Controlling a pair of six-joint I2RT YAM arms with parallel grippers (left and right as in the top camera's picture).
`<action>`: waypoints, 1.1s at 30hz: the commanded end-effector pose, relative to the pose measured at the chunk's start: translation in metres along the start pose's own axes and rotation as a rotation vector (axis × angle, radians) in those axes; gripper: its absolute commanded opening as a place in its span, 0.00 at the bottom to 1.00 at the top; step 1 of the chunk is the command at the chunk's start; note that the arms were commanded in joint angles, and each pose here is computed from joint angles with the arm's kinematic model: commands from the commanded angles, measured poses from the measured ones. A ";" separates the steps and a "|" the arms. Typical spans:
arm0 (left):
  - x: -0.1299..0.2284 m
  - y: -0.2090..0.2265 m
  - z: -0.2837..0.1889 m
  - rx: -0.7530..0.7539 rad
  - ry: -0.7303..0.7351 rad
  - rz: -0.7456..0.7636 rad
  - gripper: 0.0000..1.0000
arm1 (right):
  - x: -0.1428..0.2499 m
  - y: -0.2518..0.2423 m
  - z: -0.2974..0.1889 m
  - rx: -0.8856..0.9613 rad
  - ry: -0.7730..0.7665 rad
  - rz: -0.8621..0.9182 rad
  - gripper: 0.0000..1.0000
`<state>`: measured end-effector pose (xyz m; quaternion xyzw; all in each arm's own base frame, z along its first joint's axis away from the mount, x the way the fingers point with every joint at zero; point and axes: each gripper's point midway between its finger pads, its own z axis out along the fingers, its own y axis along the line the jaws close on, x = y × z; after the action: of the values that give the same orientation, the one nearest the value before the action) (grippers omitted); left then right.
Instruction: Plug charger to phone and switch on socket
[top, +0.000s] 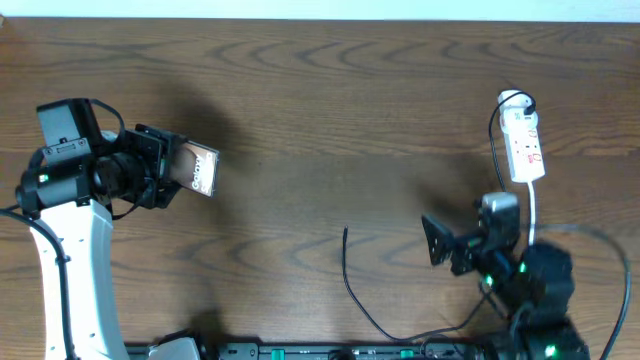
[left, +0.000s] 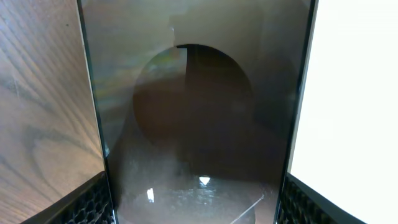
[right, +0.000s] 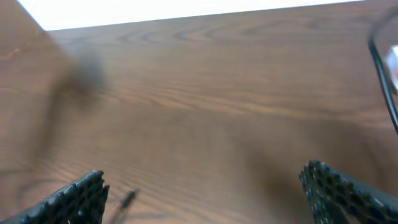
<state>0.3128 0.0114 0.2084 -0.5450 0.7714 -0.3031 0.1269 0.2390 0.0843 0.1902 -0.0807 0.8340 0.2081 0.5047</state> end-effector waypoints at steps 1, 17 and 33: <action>0.000 -0.008 -0.006 0.025 -0.013 -0.003 0.07 | -0.054 0.029 0.021 -0.171 0.085 0.027 0.99; 0.018 -0.009 0.041 -0.082 0.032 -0.022 0.07 | -0.092 0.112 0.180 -0.956 0.469 0.458 0.99; 0.039 -0.016 0.064 -0.128 -0.103 -0.263 0.07 | -0.022 0.222 0.204 -0.998 0.579 0.327 0.99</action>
<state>0.3384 -0.0559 0.1678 -0.6151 0.7464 -0.2408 0.0809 0.3361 0.3610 0.1853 -0.2340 0.7342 0.6281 0.1080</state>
